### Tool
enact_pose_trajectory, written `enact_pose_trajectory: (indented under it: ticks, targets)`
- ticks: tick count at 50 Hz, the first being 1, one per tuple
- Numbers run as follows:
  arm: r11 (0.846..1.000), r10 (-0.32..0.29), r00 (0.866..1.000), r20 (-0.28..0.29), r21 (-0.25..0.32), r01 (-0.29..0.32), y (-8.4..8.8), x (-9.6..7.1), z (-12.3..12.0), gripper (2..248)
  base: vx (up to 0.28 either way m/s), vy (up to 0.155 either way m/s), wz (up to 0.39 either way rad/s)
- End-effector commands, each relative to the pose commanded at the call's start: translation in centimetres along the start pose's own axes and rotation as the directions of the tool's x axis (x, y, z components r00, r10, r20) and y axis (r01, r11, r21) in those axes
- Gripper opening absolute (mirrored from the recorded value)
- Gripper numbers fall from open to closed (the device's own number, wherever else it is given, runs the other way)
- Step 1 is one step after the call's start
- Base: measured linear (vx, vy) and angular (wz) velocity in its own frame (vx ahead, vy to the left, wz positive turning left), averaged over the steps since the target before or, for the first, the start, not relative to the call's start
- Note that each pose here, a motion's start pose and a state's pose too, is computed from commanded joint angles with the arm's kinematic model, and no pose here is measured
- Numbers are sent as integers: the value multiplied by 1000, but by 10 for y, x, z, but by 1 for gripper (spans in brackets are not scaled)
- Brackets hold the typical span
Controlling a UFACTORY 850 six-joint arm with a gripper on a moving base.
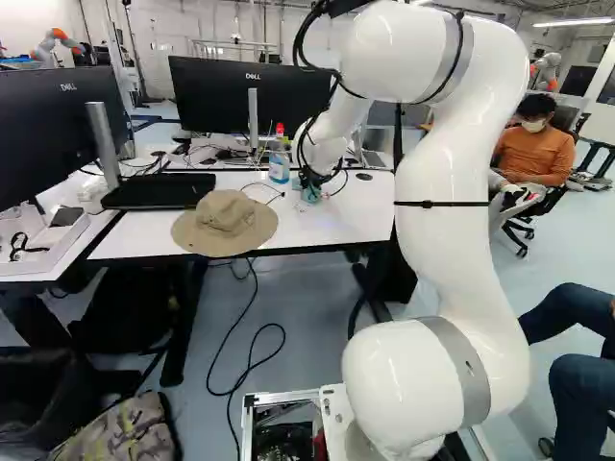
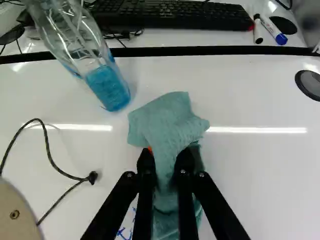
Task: Clean the table with the green towel
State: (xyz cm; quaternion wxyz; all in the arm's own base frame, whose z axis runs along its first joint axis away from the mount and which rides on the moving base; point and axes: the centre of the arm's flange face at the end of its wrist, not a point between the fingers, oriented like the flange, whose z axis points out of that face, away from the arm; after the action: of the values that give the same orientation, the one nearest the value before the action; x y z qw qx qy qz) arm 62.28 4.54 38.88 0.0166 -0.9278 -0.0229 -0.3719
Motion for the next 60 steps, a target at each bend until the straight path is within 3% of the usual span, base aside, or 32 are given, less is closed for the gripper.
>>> enact_pose_trajectory:
  ticks: [15, 29, 46, 60]
  targets:
    - [999, -27, 1000, 9, 25, 27, -23, -8, -9, 50, 0, 0, 0]
    - [998, -41, 999, 24, 38, 40, -32, -24, -27, 50, 0, 0, 0]
    - [998, -45, 998, 43, 41, 44, -32, -46, -51, 50, 0, 0, 0]
    - [1000, -23, 998, 52, 20, 22, -15, -56, -61, 50, 0, 0, 0]
